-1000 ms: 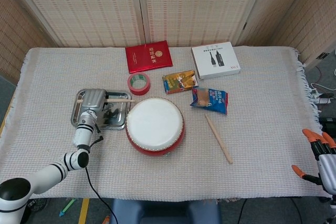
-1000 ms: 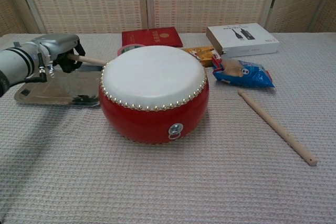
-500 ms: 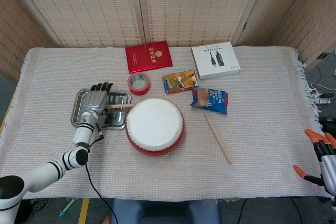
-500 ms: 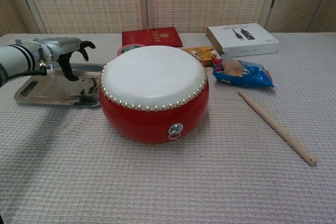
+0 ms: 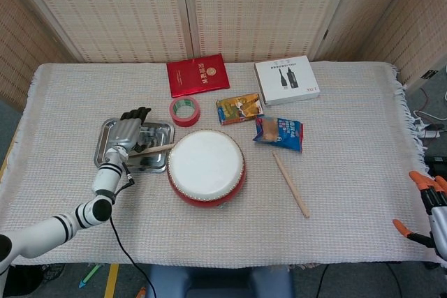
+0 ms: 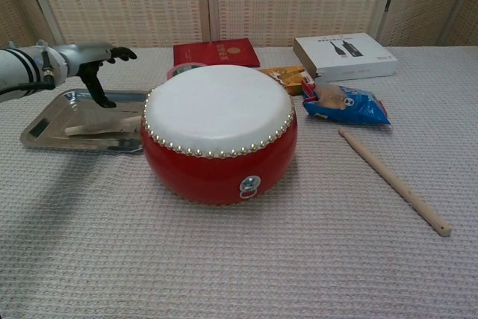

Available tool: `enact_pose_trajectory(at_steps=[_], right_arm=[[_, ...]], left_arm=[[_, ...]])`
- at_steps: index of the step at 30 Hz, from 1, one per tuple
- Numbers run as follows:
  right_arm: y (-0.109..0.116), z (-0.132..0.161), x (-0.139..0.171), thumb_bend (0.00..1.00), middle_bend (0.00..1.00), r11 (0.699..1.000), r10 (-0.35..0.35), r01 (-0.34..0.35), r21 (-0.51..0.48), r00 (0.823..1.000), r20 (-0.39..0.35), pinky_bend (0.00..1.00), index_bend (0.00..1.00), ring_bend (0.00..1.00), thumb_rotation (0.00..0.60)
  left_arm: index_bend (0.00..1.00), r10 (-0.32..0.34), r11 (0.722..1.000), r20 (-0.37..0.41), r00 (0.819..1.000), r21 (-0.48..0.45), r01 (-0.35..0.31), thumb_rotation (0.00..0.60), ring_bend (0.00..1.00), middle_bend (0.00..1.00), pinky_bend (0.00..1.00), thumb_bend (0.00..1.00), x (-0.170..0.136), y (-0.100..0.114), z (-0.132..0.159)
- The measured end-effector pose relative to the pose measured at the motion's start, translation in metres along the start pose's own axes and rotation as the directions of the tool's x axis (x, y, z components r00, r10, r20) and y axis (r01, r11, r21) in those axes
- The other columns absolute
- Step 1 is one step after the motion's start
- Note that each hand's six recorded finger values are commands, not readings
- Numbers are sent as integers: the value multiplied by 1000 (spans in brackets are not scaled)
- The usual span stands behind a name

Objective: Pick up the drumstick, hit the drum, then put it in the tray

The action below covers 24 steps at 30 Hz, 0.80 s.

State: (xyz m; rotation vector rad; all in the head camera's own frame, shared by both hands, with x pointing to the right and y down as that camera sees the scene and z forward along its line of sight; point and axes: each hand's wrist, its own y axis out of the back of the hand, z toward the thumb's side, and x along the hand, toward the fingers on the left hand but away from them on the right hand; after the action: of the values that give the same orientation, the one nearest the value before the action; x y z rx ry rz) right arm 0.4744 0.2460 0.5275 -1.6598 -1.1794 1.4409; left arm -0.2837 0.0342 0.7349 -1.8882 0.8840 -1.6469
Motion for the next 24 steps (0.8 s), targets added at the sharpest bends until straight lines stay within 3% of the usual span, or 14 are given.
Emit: enact_pose_trajectory(at_steps=[4,11,17,24], right_arm=[[3,-4,-1,183,84,1000,1,-1,-1,1000,10,0,0,0,600],[5,-10,-6,183,84,1000,9,-9,-19,1000,9,0,0,0,600],[3,-15,-11,183,84,999,10,-9,-36,1000,7,0,0,0,600],[-5,-12,-10,183,84,998,26,-26,-53,1000,-7,0,0,0,600]], left_arm=[[67,61,998,15,998,-20,-60,600,0,77,62,311,-18,17,-9],[141,215,977,-11,977,-11,-215,600,10,112,67,317,-77,42,-58],[158,305,952,-48,951,32,-303,600,18,123,68,315,-133,42,-98],[161,328,943,-59,943,77,-323,600,18,123,68,313,-187,28,-122]])
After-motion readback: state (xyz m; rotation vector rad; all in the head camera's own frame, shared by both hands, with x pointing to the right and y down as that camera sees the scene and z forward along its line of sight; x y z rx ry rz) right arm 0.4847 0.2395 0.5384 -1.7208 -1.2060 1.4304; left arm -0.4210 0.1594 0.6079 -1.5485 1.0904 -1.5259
